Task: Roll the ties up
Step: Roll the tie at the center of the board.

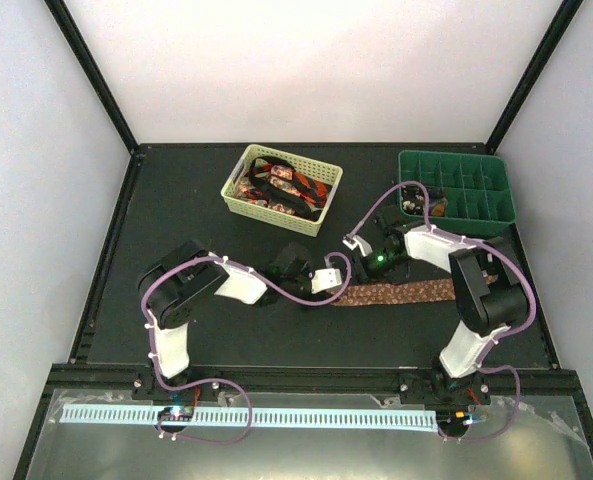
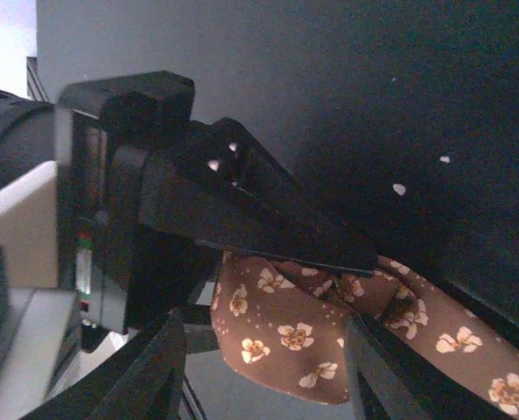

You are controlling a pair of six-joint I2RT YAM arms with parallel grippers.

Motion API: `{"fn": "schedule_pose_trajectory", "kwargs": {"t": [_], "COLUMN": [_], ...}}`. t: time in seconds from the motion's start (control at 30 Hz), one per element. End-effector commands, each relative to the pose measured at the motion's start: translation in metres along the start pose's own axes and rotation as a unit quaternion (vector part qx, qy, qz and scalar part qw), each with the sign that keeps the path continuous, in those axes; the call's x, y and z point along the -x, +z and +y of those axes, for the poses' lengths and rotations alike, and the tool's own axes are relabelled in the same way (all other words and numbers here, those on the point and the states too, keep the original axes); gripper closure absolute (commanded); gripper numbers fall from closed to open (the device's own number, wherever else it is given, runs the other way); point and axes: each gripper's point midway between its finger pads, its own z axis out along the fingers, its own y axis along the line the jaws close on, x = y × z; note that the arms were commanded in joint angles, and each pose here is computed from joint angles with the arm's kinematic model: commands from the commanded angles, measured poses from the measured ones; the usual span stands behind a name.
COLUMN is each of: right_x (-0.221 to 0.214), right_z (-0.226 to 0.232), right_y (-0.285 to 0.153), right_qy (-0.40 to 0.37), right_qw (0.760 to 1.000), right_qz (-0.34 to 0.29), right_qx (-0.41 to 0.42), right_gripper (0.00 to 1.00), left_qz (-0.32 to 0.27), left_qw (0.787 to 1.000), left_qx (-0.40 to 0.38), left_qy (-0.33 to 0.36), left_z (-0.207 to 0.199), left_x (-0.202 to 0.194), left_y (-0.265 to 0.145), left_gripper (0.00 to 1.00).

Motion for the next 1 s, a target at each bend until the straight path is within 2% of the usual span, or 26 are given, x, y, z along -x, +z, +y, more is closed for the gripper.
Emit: {"fn": "schedule_pose_trajectory", "kwargs": {"t": [0.0, 0.1, 0.3, 0.33, 0.43, 0.63, 0.73, 0.9, 0.97], "right_x": [-0.002, -0.004, -0.007, -0.009, -0.012, -0.021, -0.022, -0.020, -0.018], "right_z": [-0.008, -0.011, -0.019, -0.021, -0.024, -0.027, -0.025, -0.019, -0.016], "right_y": [0.012, 0.018, 0.020, 0.020, 0.016, 0.012, 0.012, 0.012, 0.012], "right_qy": [0.012, 0.017, 0.015, 0.015, 0.017, 0.023, 0.023, 0.023, 0.024], "right_qw": [1.000, 0.999, 0.999, 0.998, 0.998, 0.999, 0.999, 0.999, 0.999], "right_qz": [0.019, 0.030, 0.036, 0.038, 0.036, 0.032, 0.028, 0.023, 0.019], "right_qx": [-0.019, -0.019, -0.037, -0.042, -0.046, -0.029, -0.018, 0.001, 0.009], "right_gripper": [0.50, 0.58, 0.96, 0.98, 0.98, 0.98, 0.98, 0.98, 0.99], "left_qz": [0.085, 0.085, 0.084, 0.084, 0.076, 0.004, -0.034, -0.053, -0.058], "left_qw": [0.996, 0.996, 0.996, 0.996, 0.997, 1.000, 0.999, 0.998, 0.998], "left_qx": [0.012, 0.011, 0.010, 0.012, 0.013, -0.002, -0.005, -0.022, -0.029], "left_qy": [-0.020, -0.021, -0.024, -0.024, -0.030, -0.018, 0.005, 0.022, 0.026], "left_z": [-0.002, -0.002, -0.002, -0.002, -0.001, -0.001, -0.003, -0.007, -0.010], "left_x": [-0.045, -0.044, -0.044, -0.043, -0.040, -0.009, 0.006, 0.009, 0.009], "left_y": [0.002, 0.002, 0.002, 0.002, -0.001, -0.016, -0.023, -0.015, -0.008], "left_gripper": [0.67, 0.66, 0.66, 0.66, 0.61, 0.28, 0.17, 0.03, 0.01]}}
